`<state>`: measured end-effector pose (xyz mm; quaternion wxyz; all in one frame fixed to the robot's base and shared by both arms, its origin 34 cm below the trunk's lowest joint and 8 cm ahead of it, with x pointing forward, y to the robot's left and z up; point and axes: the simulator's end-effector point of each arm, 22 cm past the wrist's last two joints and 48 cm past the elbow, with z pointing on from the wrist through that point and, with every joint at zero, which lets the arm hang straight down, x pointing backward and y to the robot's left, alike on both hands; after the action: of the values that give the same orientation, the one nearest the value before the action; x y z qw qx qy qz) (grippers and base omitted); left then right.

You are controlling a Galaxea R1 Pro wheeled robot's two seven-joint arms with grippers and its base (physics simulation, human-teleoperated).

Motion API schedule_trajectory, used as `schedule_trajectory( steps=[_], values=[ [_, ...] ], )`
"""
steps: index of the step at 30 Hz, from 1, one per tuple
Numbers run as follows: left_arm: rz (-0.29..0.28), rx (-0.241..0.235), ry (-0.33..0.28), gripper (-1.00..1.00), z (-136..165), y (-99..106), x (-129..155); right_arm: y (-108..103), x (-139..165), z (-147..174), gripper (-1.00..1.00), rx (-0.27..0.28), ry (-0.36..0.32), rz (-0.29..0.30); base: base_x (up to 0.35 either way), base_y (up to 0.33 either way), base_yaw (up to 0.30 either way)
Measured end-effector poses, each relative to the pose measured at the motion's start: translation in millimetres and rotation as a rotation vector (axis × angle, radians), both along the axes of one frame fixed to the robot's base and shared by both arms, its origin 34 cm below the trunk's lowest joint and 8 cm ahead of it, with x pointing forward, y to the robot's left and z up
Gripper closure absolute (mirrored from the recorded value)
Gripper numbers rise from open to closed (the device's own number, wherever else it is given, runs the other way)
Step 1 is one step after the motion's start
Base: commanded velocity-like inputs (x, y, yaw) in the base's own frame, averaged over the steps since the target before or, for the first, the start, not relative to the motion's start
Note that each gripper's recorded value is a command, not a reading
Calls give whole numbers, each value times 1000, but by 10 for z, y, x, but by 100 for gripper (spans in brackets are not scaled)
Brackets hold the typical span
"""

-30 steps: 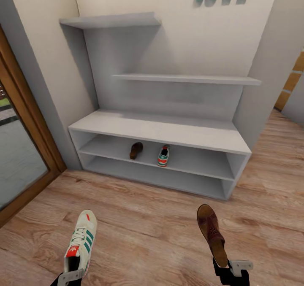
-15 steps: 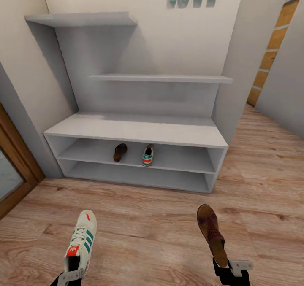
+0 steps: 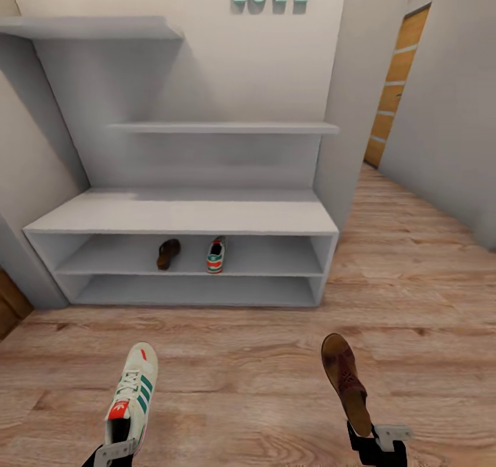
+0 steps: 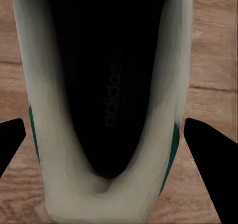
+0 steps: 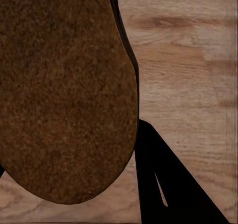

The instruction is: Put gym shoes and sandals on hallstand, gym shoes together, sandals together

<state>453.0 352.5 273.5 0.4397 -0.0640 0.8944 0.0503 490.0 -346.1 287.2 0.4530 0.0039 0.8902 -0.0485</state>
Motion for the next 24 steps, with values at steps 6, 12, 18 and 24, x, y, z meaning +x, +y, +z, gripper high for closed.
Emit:
schedule_trajectory(
  steps=[6,12,18,24],
  values=[
    [0,0,0,100,0,0,0,0,0,0,100,0,0,0,0,0,-264],
    [0,0,0,100,1,1,0,-1,3,3,100,1,-2,-1,0,0,-103],
    [0,0,0,100,1,1,0,-2,8,7,100,0,-3,-1,0,0,-6],
    [-2,0,0,100,0,-6,1,-6,10,9,100,-1,-4,-3,0,0,0]
  ],
)
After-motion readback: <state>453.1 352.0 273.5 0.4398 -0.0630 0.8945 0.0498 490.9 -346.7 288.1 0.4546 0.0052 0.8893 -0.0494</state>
